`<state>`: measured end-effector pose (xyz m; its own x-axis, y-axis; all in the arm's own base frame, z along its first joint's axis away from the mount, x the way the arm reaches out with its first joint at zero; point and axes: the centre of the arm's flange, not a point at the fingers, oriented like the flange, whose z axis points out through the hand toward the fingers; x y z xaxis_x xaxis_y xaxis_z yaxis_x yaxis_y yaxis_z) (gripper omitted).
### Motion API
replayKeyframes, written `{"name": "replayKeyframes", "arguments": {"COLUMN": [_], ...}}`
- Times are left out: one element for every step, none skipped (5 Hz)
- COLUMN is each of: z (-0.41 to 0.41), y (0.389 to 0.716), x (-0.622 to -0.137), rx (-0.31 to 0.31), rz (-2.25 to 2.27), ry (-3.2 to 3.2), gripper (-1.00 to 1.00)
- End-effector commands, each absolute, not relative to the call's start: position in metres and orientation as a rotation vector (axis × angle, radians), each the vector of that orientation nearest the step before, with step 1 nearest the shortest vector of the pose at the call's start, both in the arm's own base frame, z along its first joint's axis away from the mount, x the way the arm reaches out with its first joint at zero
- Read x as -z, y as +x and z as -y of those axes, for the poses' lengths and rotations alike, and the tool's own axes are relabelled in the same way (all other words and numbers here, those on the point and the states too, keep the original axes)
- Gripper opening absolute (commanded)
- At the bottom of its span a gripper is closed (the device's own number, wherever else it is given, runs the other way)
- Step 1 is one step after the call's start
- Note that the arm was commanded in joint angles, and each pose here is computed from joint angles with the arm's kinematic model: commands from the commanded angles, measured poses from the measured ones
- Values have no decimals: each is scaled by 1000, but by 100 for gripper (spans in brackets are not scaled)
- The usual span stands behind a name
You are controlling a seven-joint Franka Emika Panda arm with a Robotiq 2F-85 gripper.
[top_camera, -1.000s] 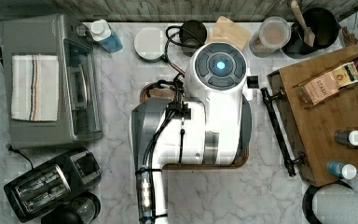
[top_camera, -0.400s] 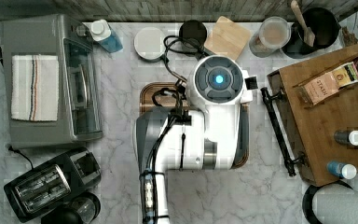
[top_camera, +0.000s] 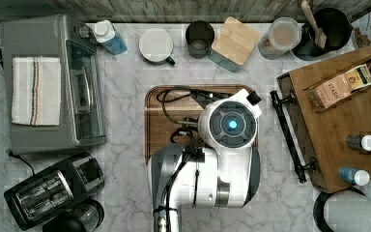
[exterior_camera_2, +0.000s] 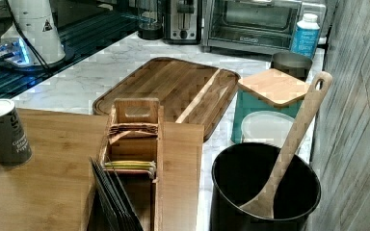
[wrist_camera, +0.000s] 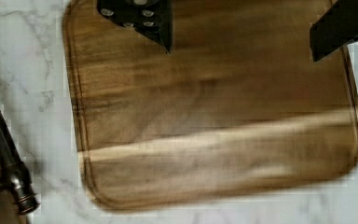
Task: Open the drawer.
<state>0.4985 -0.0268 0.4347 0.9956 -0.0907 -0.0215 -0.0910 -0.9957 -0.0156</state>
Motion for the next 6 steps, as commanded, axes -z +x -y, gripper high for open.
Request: {"name": "replayKeyframes", "arguments": {"z": [123,140,153,167,190,213], "y": [481,475,469,459,447,445], "x": [-406,-387,-374,-355,-346,-357], "rx": [111,175,162,243,336,299], "rz": [264,373,479,554,568,545], "ry": [-3149,-3163,-3193,-3210,-3215,-3236], "gripper": [100,100,100,100,100,100]}}
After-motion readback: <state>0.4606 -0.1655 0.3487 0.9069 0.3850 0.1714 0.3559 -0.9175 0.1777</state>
